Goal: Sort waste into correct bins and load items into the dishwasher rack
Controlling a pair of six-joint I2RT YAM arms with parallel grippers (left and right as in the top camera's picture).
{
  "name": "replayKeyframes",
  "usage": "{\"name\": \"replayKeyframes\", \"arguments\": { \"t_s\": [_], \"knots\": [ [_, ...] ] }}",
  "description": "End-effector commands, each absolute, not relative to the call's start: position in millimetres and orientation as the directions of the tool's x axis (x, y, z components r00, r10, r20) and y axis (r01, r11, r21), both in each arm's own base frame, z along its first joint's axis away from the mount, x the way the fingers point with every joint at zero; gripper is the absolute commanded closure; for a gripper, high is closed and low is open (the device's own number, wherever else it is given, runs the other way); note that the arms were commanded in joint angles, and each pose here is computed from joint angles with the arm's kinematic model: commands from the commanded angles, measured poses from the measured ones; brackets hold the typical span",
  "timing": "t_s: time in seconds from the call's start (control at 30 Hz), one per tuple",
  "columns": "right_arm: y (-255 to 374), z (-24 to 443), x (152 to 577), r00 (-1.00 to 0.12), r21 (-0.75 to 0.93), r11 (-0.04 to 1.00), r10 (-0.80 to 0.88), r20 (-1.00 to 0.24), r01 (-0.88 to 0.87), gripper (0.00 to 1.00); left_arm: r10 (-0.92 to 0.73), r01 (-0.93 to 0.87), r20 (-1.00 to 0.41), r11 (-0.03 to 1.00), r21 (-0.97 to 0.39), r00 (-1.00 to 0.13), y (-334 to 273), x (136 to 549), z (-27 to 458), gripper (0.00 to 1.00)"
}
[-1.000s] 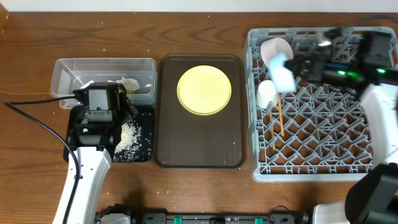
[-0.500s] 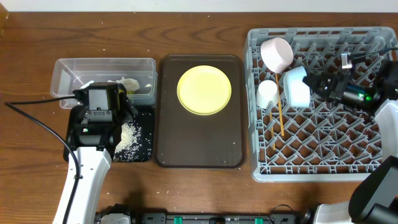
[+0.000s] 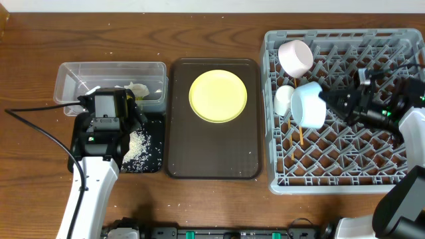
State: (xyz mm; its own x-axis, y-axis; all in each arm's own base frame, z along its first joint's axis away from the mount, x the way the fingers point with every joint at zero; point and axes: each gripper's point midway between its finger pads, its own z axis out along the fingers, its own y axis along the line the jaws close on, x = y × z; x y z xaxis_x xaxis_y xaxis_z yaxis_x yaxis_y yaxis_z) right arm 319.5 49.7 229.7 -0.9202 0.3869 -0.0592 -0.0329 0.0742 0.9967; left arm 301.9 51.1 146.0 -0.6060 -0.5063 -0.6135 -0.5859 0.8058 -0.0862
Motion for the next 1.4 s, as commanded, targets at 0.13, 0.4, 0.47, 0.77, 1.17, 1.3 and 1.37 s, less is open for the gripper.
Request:
{"name": "replayKeyframes", "arguments": {
  "t_s": [0.13,0.4,0.47,0.77,1.17,1.3,1.37],
  "knots": [
    [60.4,243.1,291.0,-0.895,0.963,0.14,0.358,-0.265,-0.229,0.99,-0.514,-0.599,-0.625,0.796,-0.091,-0.588,54.1,304.6,151.4,0.02],
    [68.1,226.8,272.8,-0.898,0.955,0.16,0.331,-0.291,-0.251,0.99,-0.514,-0.599,-0.625,0.796,-0.091,-0.588,54.1,304.6,151.4,0.02],
    [69.5,218.9,270.0,-0.897,0.957,0.151,0.338,-0.285,-0.247,0.99,-0.514,-0.599,-0.625,0.796,-0.09,-0.588,54.2,304.6,151.4,0.02],
    [75.9,195.0,257.6,-0.895,0.971,0.102,0.377,-0.239,-0.216,0.99,-0.514,-0.599,-0.625,0.796,-0.09,-0.588,54.2,304.6,151.4,0.02],
    [76.3,197.8,257.0,-0.911,0.989,0.065,0.385,-0.148,-0.133,0.99,-0.514,-0.599,-0.625,0.796,-0.09,-0.588,54.2,304.6,151.4,0.02],
    [77.1,199.9,256.1,-0.913,0.991,0.061,0.384,-0.137,-0.123,0.99,-0.514,-0.599,-0.625,0.796,-0.09,-0.588,54.2,304.6,151.4,0.02],
    [78.7,201.7,256.3,-0.913,0.987,0.07,0.375,-0.163,-0.147,0.99,-0.514,-0.599,-0.625,0.796,-0.09,-0.588,54.2,304.6,151.4,0.02]
  ]
}}
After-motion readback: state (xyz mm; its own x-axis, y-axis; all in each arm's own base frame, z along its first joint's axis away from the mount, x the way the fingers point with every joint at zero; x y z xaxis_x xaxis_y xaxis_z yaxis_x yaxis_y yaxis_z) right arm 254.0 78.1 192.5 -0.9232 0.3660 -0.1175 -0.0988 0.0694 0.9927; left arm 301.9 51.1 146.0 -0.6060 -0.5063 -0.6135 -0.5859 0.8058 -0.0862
